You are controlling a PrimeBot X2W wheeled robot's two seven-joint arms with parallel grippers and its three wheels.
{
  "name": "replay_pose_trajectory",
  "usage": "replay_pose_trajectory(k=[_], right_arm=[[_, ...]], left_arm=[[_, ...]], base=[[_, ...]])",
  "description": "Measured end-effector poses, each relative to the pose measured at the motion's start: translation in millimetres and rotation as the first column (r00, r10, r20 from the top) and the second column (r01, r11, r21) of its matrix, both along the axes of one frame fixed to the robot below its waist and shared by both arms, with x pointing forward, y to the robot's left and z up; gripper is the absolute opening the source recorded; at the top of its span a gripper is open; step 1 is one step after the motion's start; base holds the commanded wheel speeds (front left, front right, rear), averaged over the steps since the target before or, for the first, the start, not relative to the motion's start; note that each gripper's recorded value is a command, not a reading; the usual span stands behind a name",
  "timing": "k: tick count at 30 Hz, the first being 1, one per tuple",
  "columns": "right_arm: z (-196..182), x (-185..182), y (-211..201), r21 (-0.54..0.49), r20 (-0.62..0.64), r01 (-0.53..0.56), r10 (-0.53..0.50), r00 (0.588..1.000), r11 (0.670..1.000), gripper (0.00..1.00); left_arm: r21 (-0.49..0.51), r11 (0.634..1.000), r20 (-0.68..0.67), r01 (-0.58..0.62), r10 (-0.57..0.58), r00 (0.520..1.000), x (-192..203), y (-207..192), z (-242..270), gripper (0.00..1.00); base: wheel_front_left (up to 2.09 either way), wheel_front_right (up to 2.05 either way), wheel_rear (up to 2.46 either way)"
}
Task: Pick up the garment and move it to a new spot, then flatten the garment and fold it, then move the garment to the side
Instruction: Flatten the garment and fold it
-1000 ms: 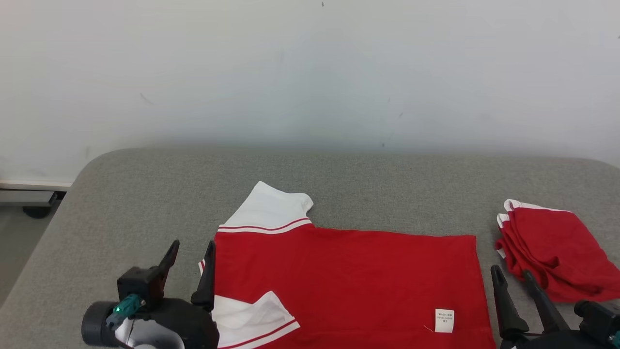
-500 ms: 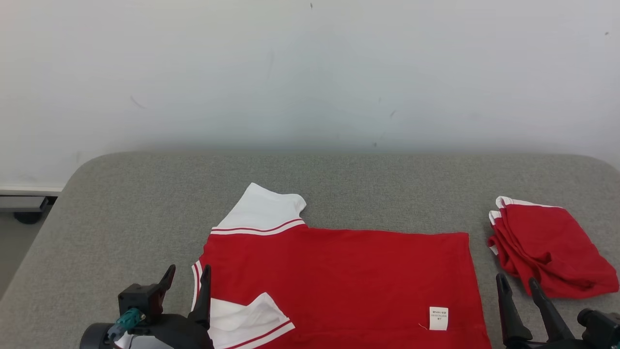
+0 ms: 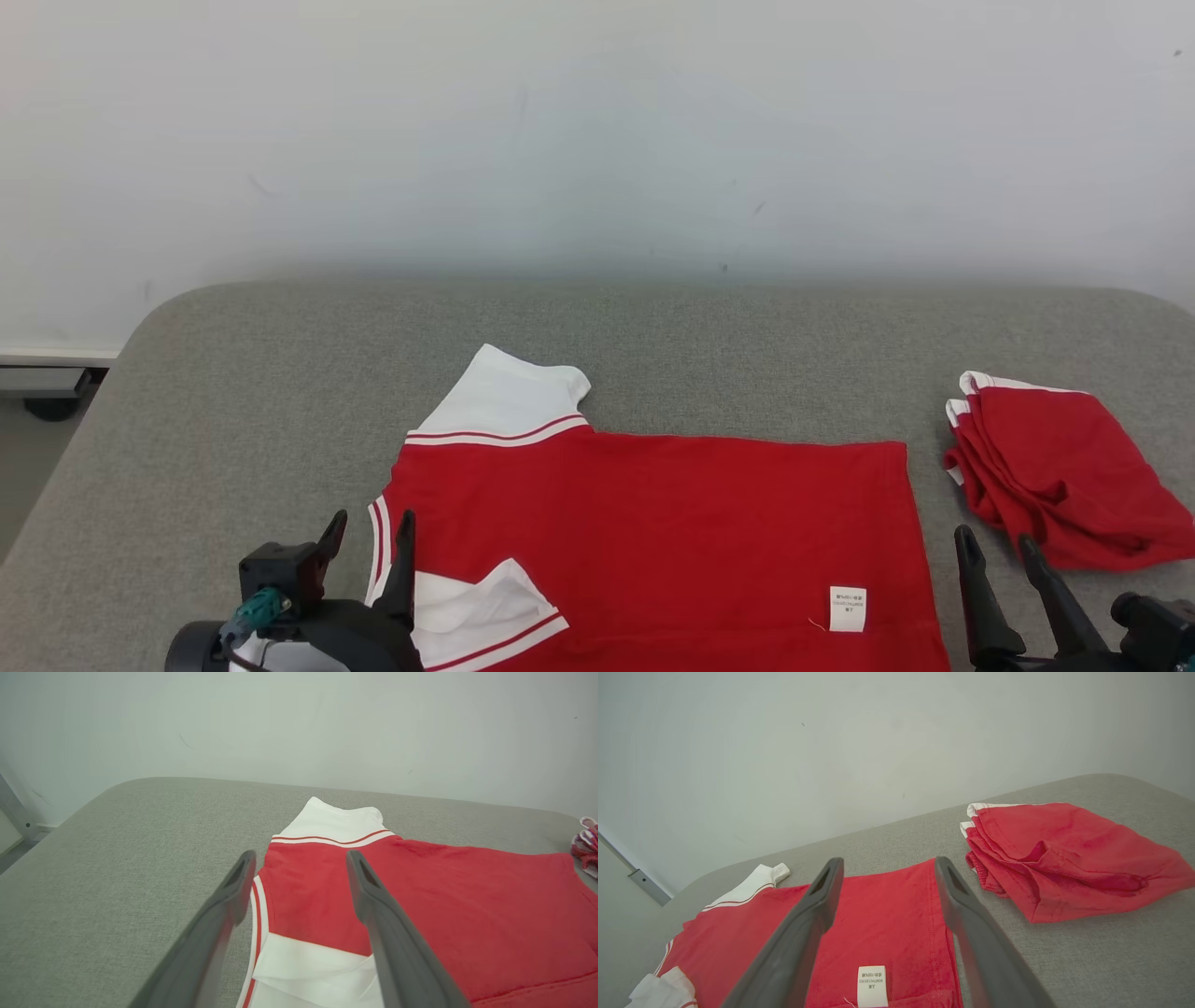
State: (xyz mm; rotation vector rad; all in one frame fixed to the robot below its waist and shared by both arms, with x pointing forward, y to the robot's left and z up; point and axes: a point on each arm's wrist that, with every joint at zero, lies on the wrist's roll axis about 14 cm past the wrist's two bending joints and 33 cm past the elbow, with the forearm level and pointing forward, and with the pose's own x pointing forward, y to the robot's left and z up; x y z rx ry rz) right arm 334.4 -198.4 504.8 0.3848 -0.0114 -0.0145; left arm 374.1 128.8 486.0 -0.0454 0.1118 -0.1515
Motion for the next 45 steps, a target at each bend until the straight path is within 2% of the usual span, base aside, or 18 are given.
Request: replay_pose_trajectory(k=[11,15,18,19,21,25,29,37,45], right_arm=[[-10.2,30.1,8.1,-0.124,-0.131,-0.155,0.139,0.982,0.98,1.0],[-21.0,46.9,17.0,-0.142,-0.235,-0.238,0.201,0.951,0.961,1.0],[-25.6,60.8,32.2,-0.13,-0.312,-0.324,0.271,0.911,0.937,1.0],[-25.6,60.8,32.2,-0.13,-0.312,-0.324,0.271,0.911,0.937,1.0],[-28.0,70.4,35.5,-0.134,-0.361,-0.36,0.293,0.885,0.923,1.0],[-25.2,96.3,35.5,-0.137,-0.43,-0.389,0.3,0.852,0.911,1.0],[-30.5,119.8,27.1,-0.124,-0.509,-0.376,0.266,0.819,0.918,1.0],[-65.5,126.8,20.4,-0.086,-0.652,-0.38,0.236,0.72,0.921,1.0],[-85.1,127.1,21.2,-0.047,-0.721,-0.364,0.22,0.657,0.93,1.0]], left_arm=[[0.037,0.999,-0.04,0.031,-0.029,0.999,40.1,-9.9,13.6,1.0],[0.065,0.997,-0.099,0.032,-0.025,0.995,62.4,-9.1,15.7,1.0],[0.101,0.994,-0.158,0.044,-0.028,0.987,79.2,-10.9,14.6,1.0],[0.101,0.994,-0.158,0.044,-0.028,0.987,79.2,-10.9,14.6,1.0],[0.125,0.991,-0.193,0.054,-0.029,0.981,91.4,-13.2,15.7,1.0],[0.166,0.983,-0.269,0.079,-0.031,0.963,113.7,-19.7,14.5,1.0],[0.204,0.971,-0.392,0.123,-0.034,0.919,129.3,-30.1,-5.2,1.0],[0.231,0.958,-0.548,0.167,-0.014,0.836,141.0,-34.5,-44.9,1.0],[0.235,0.955,-0.6,0.181,-0.004,0.8,157.0,-39.1,-58.1,1.0]], base=[[0.0,0.0,0.0],[0.0,0.0,0.0],[0.0,0.0,0.0],[0.0,0.0,0.0],[0.0,0.0,0.0],[0.0,0.0,0.0],[0.0,0.0,0.0],[0.0,0.0,0.0],[0.0,0.0,0.0]])
